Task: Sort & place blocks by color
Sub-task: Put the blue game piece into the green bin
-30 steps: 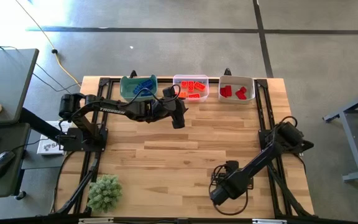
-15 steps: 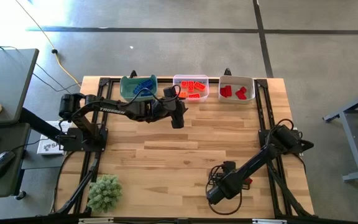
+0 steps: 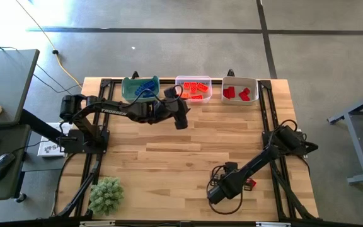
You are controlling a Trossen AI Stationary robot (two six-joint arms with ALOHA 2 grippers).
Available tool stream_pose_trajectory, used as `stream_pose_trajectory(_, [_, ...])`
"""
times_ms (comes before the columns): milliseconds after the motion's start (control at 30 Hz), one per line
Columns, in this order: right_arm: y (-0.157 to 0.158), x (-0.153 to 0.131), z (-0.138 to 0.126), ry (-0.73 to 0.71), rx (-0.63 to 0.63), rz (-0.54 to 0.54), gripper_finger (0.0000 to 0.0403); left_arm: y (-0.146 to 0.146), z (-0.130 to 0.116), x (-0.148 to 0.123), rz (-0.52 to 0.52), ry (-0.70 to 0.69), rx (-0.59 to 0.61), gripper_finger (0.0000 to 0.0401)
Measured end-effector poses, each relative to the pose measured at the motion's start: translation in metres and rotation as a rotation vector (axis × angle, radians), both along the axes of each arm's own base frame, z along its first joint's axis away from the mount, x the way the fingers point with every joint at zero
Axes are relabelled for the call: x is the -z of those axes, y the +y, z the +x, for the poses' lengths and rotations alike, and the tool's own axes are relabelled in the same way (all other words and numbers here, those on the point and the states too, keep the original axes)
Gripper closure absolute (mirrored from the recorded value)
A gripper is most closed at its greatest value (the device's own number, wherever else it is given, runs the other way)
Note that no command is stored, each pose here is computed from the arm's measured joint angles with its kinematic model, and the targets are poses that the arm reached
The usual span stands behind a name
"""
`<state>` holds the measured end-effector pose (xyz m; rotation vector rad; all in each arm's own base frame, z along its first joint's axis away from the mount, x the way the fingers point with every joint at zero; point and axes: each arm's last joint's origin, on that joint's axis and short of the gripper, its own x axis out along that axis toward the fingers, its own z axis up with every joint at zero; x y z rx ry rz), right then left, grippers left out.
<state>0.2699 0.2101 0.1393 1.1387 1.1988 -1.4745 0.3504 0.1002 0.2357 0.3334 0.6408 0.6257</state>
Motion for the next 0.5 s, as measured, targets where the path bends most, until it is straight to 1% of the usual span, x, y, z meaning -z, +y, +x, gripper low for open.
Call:
stream_pose_trajectory(233, [0.0,-0.001,0.002,-0.018,-0.012,0.018,0.0286,0.012,-0.005,0.002,-0.058,-0.022,-0.042,0.0192])
stream_pose_trajectory(367, [-0.003,-0.007,0.007,-0.102,-0.017,0.01,0.0286,0.02,-0.008,0.004,-0.154,-0.046,-0.025,0.0192])
stream_pose_trajectory(500, [-0.014,-0.02,0.013,-0.186,-0.016,-0.043,0.0286,0.03,-0.01,0.001,-0.28,-0.093,0.003,0.0192])
